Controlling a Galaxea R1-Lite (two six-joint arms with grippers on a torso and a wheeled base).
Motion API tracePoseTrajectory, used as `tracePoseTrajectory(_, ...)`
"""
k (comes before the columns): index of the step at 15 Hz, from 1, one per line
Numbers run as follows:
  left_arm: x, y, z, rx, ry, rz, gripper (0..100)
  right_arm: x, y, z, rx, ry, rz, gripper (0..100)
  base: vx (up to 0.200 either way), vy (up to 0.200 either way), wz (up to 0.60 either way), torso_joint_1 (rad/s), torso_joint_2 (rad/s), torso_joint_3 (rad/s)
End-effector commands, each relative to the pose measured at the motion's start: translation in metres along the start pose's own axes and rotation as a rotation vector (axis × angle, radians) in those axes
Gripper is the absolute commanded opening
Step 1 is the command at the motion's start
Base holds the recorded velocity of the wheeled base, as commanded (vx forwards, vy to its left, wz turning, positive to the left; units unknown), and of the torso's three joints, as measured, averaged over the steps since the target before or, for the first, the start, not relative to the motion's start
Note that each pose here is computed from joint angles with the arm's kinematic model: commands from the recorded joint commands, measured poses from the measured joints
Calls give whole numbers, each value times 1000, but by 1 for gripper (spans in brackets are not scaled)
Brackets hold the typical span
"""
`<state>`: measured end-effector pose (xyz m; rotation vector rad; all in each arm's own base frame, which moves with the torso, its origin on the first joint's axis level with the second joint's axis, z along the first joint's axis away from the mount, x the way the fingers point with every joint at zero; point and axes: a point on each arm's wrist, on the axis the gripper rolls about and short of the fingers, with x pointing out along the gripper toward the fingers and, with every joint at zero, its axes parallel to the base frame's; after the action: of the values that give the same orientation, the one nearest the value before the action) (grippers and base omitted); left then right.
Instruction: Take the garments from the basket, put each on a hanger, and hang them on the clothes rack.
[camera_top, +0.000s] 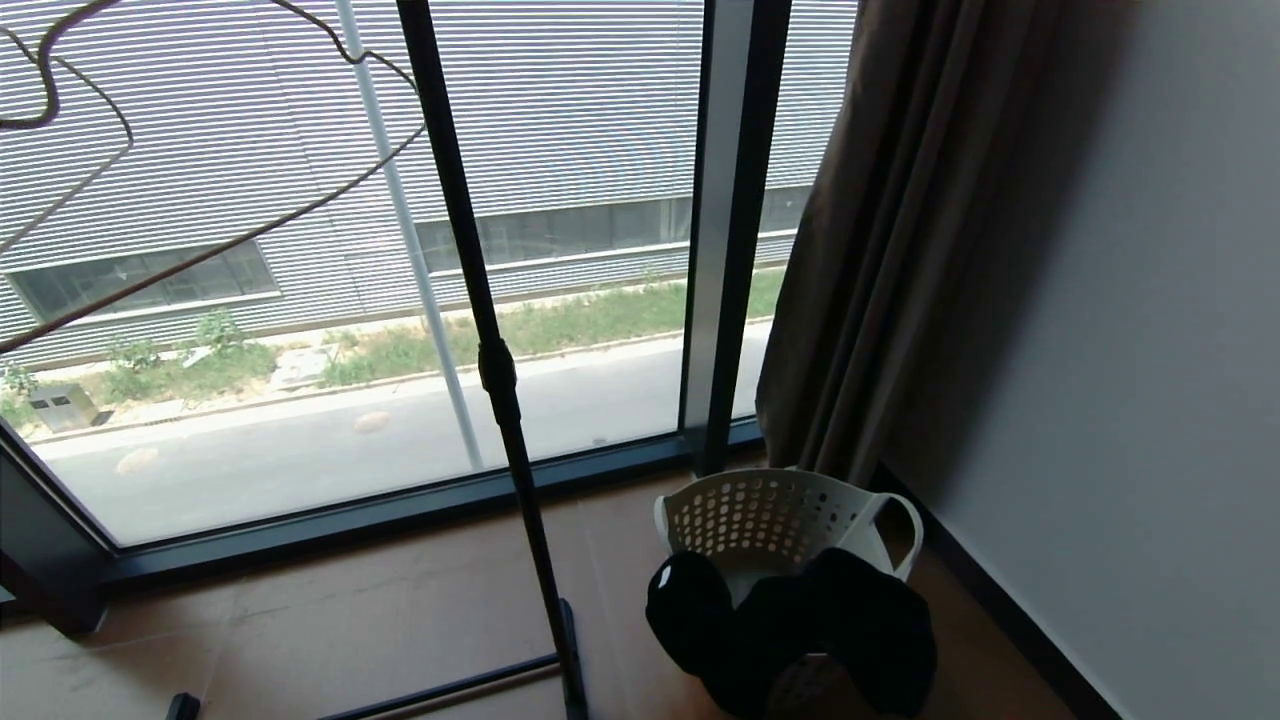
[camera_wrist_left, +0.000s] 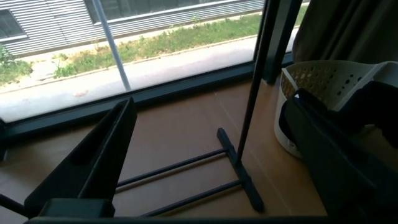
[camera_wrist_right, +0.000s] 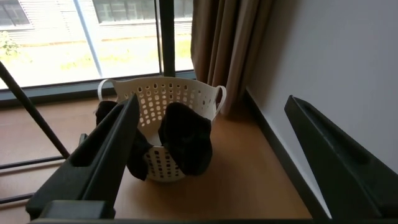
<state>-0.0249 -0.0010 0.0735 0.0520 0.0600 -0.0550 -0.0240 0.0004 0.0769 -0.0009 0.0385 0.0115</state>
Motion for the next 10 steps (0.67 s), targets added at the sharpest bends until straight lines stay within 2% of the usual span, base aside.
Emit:
tracePoseTrajectory(1, 0, 0, 0, 0, 1, 0, 100, 0, 0, 0, 0, 0, -1, 100, 0, 0, 0, 2, 2, -193)
tracePoseTrajectory(10, 0, 0, 0, 0, 3, -4, 100, 0, 0, 0, 1, 0, -1, 100, 0, 0, 0, 4, 4, -199)
